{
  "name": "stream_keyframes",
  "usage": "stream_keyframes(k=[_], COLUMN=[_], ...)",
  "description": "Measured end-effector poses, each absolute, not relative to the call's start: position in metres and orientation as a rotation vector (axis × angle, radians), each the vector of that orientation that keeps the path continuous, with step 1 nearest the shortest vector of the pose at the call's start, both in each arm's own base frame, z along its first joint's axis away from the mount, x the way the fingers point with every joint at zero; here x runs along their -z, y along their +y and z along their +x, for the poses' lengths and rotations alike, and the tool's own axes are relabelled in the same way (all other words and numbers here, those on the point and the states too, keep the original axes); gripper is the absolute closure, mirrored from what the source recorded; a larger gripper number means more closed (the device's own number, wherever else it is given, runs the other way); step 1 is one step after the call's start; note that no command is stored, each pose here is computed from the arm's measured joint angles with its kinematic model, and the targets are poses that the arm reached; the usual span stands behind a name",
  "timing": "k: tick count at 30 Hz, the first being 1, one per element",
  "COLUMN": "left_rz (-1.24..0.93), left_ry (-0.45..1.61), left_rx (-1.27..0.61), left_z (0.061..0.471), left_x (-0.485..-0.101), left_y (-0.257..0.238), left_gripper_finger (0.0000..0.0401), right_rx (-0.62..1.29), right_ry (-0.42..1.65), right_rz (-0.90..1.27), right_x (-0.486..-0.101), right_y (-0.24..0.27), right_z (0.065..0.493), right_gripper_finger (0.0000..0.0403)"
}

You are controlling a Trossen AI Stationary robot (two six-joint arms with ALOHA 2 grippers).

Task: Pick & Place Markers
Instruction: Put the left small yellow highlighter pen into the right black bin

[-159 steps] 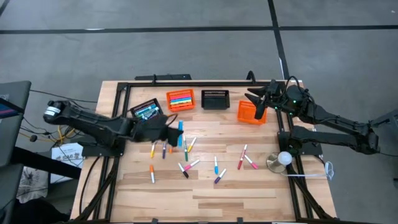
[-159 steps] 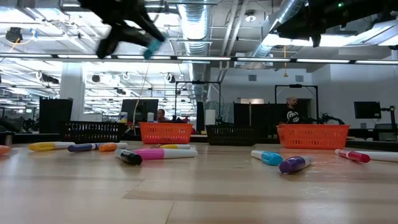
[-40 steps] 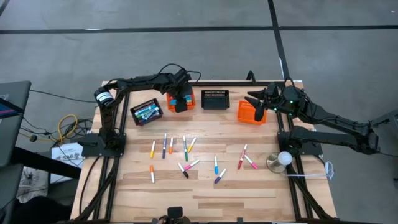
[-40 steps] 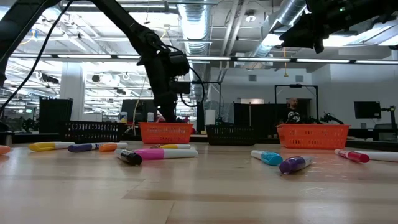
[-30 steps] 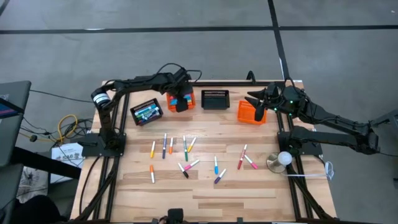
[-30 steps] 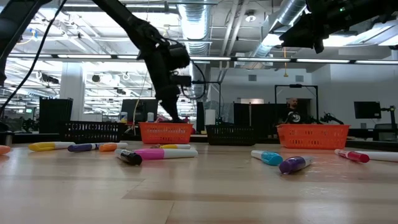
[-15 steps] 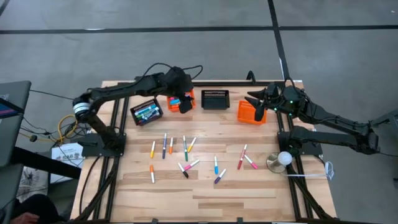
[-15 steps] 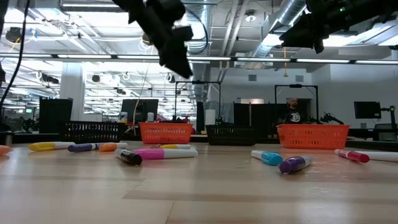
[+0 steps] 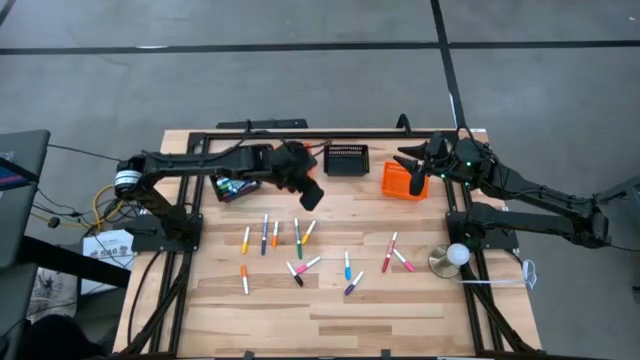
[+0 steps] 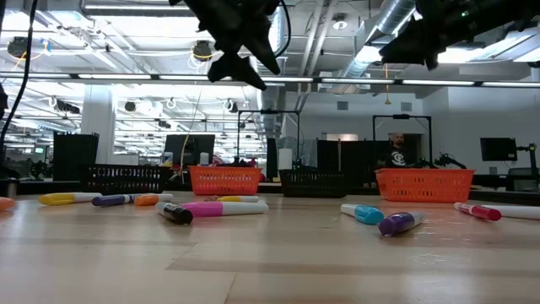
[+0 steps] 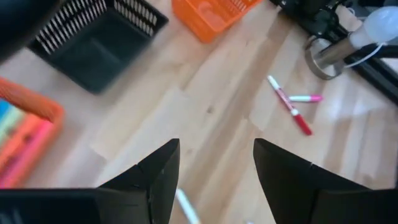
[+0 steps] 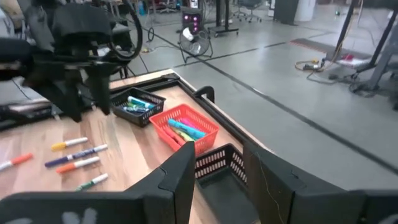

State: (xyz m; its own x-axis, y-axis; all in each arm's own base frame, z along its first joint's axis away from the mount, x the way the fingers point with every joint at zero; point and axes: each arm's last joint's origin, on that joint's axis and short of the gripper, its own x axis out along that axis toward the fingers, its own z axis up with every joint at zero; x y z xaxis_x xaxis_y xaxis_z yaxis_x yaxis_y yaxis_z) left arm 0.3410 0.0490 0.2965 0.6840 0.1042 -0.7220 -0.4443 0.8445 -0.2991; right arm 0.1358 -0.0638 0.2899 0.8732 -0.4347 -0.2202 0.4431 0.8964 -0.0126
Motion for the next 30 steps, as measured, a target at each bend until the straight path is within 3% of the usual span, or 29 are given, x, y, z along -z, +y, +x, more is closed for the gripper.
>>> stream_keyframes(k=[17,30], left_rz=[-0.889,-1.06], left_ry=[1.014,1.198], left_rx=[-0.61,-0.863], left_z=[0.318,0.276], left_x=[-0.277,-0.211], left_y=[0.022,-0.01], left_gripper_finger=[0.0197,0.0197], right_rx=[0.452,0.452], right_ry=[0.233,0.233], right_rz=[-0.014,-0.014], right_x=[-0.29,-0.29], right_y=[-0.064,-0.064], right_z=[0.136,0.136], right_gripper_finger=[0.0278,0.0278])
